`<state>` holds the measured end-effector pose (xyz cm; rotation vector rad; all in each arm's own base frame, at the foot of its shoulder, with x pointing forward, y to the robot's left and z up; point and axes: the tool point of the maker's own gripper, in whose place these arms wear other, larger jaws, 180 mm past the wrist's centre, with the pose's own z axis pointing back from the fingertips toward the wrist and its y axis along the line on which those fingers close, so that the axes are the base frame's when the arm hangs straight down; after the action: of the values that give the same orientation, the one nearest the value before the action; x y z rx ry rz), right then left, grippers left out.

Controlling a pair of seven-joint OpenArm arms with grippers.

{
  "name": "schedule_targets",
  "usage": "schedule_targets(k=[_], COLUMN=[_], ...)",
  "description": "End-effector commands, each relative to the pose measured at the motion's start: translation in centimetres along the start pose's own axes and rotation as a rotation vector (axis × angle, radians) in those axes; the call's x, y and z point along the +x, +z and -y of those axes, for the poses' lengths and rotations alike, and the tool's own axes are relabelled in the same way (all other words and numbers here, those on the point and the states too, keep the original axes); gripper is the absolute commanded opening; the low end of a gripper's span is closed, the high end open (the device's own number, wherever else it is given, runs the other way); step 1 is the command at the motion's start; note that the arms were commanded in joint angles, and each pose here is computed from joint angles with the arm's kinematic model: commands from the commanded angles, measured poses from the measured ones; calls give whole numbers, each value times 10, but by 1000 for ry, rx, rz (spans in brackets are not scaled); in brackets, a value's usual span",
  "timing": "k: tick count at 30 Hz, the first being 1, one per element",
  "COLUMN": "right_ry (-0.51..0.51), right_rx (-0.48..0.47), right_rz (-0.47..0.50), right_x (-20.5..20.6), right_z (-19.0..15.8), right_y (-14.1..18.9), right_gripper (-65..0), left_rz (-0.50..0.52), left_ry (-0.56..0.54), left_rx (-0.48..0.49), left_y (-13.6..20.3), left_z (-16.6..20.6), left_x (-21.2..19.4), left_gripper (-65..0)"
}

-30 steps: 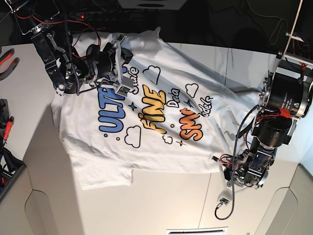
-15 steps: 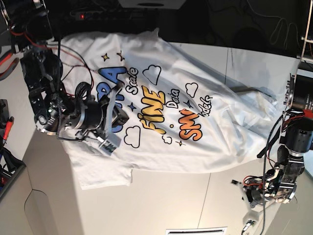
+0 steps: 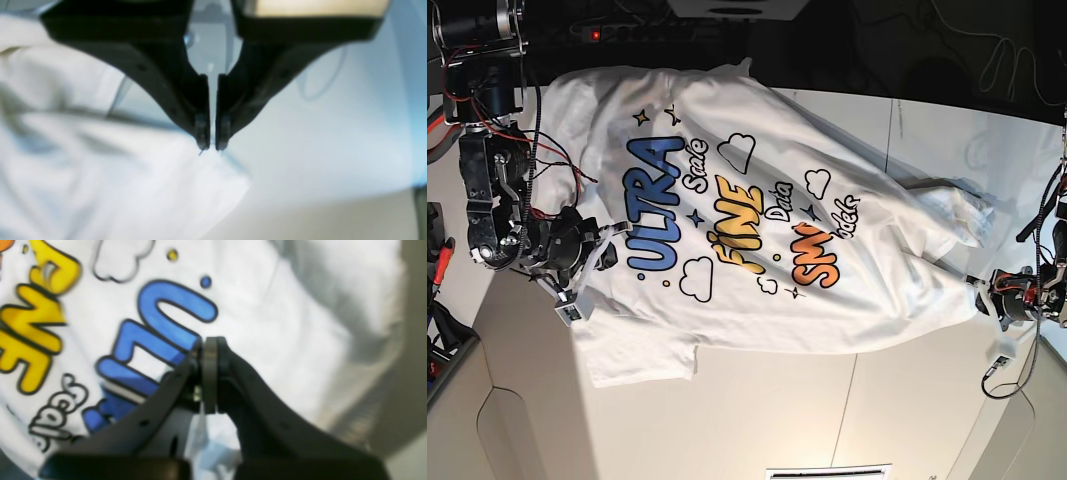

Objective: Layout the t-shirt on the table in an organized manner, then fold the t-shirt properly
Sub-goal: 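Pull the shirt taut between both grippers to flatten the print, then sweep the right gripper across the shirt body to smooth it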

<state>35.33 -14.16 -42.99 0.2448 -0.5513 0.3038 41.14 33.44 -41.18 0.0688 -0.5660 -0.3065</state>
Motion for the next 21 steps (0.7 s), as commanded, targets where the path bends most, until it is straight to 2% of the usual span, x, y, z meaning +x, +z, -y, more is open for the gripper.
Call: schedule_targets(k=[1,5,8,13,16,21], right_ry=[7,-5,17,17,29,-2], right_rx=[5,-3,-39,-67,-103,-213], right_rz=[65,29,-5,-50,-52,-69], right_x=[20,8,-1,-15,-21,-21], right_z=[3,7,14,22,32,65], right_y=[4,-4,-6,-11,-15,-23], right_gripper=[-650,-650,-650,-650,-650,-650], left_rz=[64,75,45,-1,30,115], left_ry=[2,-42,-127,-201,-228,-242], left_rx=[4,-48,-66,42,119,285], left_y=[5,-12,-27,-45,-49,-38], left_z=[-3,36,69,83,79,46], left_x=[22,32,34,32,40,68], left_gripper=[-611,-611,-611,-611,-611,-611])
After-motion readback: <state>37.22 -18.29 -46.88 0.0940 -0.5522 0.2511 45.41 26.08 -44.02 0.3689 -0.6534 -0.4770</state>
